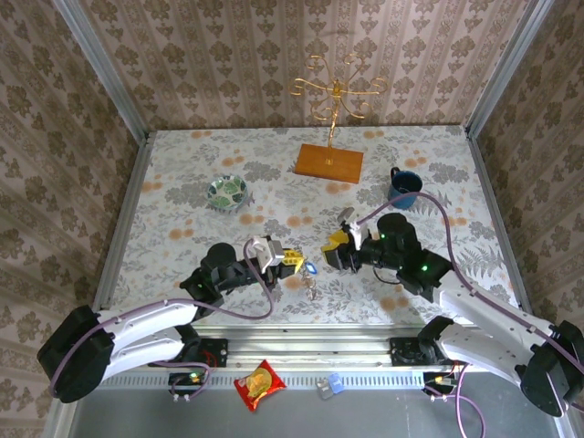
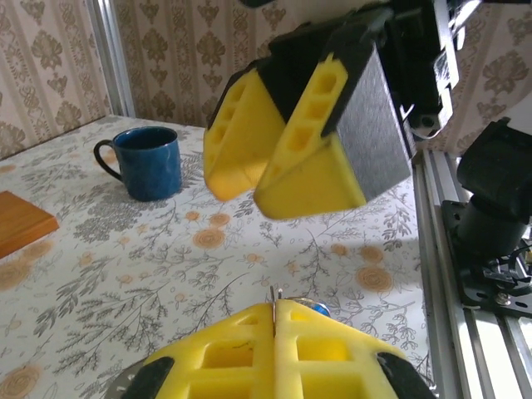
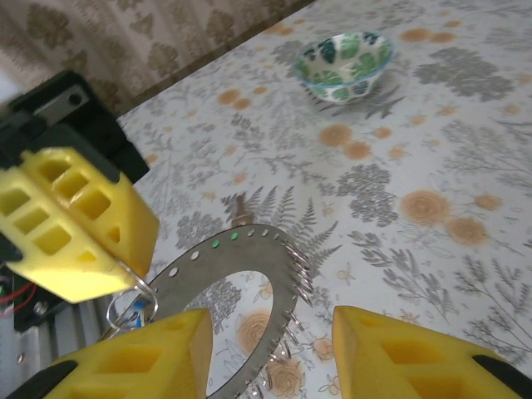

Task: Put the keys on the keyring

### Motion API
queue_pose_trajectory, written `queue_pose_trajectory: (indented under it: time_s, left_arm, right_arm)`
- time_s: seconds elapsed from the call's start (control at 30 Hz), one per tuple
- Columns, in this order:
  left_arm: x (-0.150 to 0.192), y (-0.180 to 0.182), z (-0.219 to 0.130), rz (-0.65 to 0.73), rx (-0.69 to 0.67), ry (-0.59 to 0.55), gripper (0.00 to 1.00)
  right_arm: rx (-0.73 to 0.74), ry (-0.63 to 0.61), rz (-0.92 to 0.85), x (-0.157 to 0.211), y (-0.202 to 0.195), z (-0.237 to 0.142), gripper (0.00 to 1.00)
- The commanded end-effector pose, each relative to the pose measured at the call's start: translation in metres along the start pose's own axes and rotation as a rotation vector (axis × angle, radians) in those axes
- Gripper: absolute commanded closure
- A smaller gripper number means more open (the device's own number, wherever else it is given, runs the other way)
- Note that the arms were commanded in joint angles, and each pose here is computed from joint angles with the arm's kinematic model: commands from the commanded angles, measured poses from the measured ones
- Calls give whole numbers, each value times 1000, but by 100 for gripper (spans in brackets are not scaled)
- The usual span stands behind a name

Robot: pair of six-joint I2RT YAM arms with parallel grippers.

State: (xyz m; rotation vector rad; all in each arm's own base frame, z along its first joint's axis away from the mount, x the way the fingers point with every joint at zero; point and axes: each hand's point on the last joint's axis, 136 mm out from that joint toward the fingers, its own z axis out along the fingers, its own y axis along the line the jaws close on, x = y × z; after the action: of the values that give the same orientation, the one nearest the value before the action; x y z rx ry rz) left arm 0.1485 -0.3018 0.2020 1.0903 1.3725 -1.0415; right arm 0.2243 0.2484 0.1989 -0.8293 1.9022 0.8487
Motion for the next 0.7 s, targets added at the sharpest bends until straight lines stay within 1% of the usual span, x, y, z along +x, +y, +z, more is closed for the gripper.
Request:
queue_pose_trajectory:
  time_s: [0.0,0.13,0.4,0.5,0.67]
  left_arm:
    - [-17,-12,-3,73,73,-83,100]
    - [-17,-17,-3,87,103,-93,100]
    - [-17,-18,-3,96,109,-95,100]
    - [-17,-18,-3,98,107,-96,100]
    - [-18,-16,-2,94,102,-97,100]
  right_arm:
    - [-144,-36,-136,-13,27,2,58]
    - [-240,-71,-214,-13,42,3,60]
    - [-344,-47,-235,-10,57,6,68]
    - [-352,-37,-236,-6,58,7,68]
    - [-306,-28,-238,0,51,7,64]
